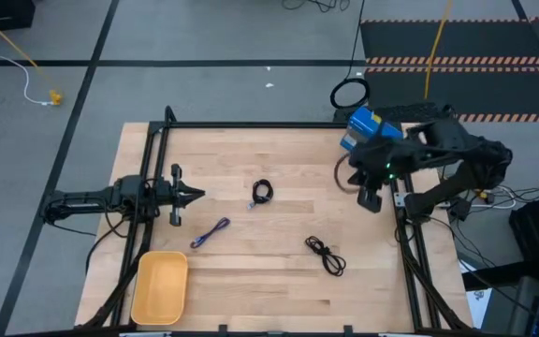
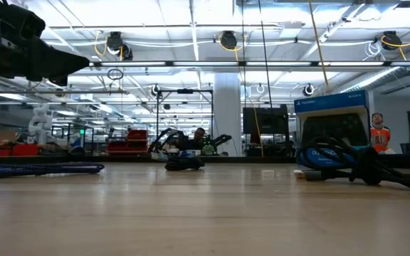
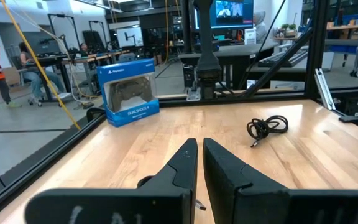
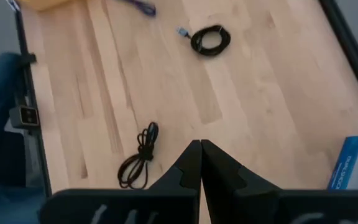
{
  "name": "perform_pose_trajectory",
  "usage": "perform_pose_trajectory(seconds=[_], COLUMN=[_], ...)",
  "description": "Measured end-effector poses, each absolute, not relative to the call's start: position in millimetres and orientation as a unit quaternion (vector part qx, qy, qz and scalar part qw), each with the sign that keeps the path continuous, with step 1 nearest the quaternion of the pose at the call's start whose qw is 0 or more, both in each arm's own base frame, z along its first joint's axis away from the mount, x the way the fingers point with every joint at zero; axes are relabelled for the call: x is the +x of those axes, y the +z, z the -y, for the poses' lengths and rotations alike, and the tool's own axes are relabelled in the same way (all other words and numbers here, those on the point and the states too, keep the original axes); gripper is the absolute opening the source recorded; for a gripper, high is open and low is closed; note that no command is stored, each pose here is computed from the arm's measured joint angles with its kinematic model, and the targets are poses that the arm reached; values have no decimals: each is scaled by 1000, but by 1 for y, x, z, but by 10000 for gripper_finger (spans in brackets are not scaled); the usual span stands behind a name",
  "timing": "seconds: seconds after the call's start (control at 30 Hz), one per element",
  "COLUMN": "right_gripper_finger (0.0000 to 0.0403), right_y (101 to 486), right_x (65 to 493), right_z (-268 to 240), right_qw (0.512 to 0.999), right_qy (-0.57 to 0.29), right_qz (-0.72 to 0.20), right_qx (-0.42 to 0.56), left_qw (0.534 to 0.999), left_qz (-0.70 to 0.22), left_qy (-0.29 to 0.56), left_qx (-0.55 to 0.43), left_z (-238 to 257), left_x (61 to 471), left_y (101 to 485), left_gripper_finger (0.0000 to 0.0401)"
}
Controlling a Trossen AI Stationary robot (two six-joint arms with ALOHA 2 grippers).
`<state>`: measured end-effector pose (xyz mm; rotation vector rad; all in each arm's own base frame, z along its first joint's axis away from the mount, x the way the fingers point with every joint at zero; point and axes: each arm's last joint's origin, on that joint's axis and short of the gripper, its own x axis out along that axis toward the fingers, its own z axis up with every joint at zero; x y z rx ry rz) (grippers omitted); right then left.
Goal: Pick and place USB-C Cables
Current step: Put the bottom black charger cable into the yellow bin
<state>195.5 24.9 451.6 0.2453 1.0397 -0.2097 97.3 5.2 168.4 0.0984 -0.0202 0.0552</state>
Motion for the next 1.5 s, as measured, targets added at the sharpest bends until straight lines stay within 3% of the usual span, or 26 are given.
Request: perform_pose_trajectory(seconds=[0.33,0.63,1.07,1.5], right_gripper_finger=[0,0,0,0], right_y=[415,388,391,392], right_x=[201,201,206,206], right_z=[-59,-74,-76,-76], right_qw=[822,793,821,822], right_qy=[-131,-151,-120,-116], right_qz=[-542,-579,-546,-546], right_qx=[115,116,112,112], left_qw=[998,999,997,961], left_qz=[44,39,-68,-269], left_qy=[28,16,-31,-61], left_qx=[29,20,-24,-13], left_z=[-5,-3,6,20], left_x=[97,87,100,140], left_y=[176,237,376,445], left_gripper_finger=[31,30,30,30])
